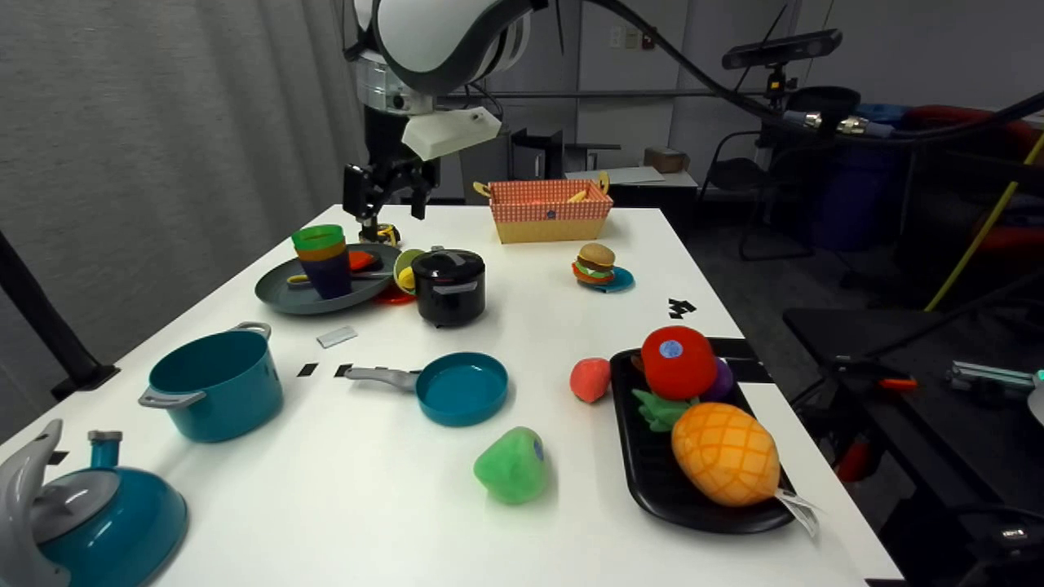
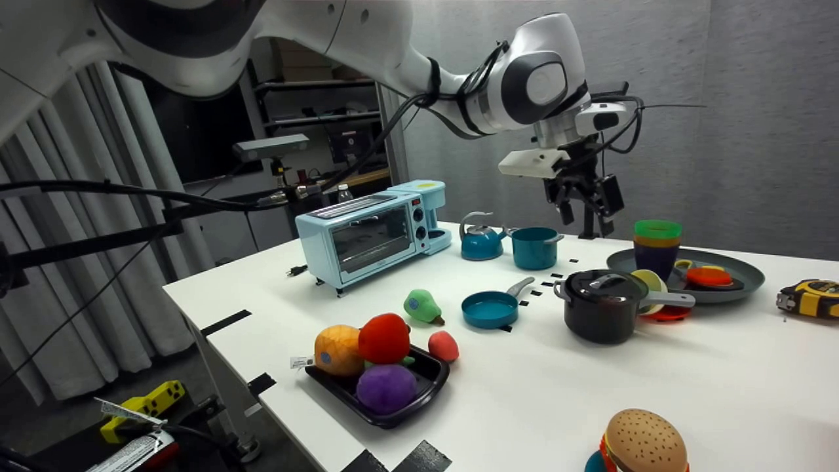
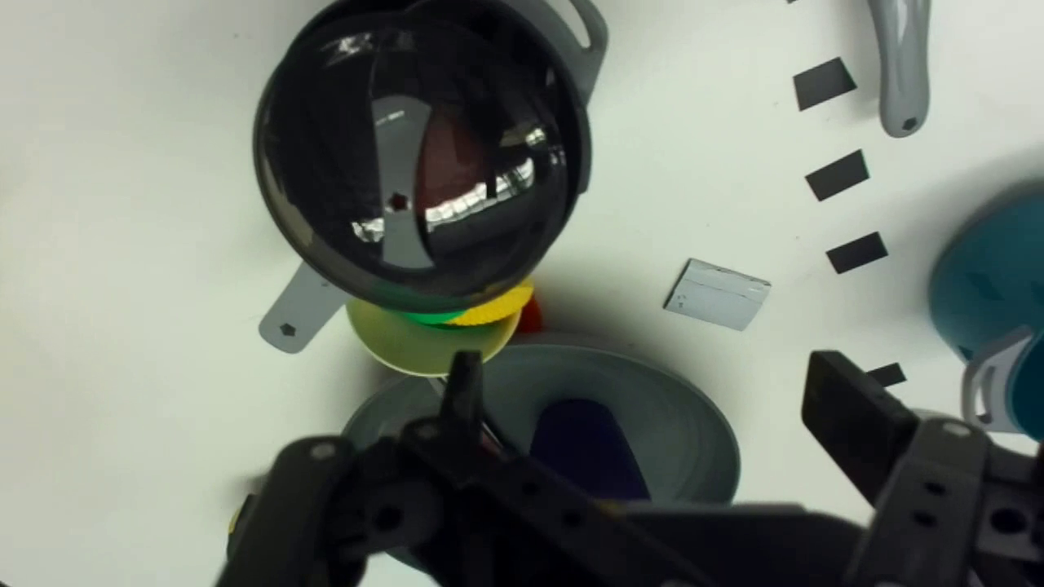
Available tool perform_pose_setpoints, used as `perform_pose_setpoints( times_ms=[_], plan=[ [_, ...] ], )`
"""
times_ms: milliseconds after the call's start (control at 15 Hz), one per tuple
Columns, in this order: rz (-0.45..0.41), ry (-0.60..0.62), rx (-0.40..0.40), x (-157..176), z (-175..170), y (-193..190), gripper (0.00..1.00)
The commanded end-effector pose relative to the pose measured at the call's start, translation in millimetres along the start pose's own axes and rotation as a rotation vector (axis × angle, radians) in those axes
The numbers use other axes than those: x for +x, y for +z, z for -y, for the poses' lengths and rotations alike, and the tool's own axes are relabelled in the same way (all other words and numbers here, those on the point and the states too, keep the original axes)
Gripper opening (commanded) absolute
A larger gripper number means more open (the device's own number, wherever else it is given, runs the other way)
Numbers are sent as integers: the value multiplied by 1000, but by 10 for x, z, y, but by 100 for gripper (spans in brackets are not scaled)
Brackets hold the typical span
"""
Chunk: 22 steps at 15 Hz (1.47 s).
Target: Move the lid from the pan to the black pot
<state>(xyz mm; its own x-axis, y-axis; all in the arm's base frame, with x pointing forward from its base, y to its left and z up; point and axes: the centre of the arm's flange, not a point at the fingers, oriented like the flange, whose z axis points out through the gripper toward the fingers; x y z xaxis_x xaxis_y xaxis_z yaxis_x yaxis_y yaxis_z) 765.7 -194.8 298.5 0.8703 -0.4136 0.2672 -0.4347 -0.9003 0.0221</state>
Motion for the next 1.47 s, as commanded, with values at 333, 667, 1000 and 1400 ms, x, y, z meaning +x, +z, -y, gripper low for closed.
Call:
perform_pose_setpoints(
  times_ms=[333,667,1000,1400],
  plan=[
    [-54,-179,80,-555,579,-582,100],
    [-67,-263,112,-948,746,-970,100],
    [-85,-315,117,-1309,740,-1362,100],
    [-100,-345,103,-1544,669,-1583,100]
  ],
)
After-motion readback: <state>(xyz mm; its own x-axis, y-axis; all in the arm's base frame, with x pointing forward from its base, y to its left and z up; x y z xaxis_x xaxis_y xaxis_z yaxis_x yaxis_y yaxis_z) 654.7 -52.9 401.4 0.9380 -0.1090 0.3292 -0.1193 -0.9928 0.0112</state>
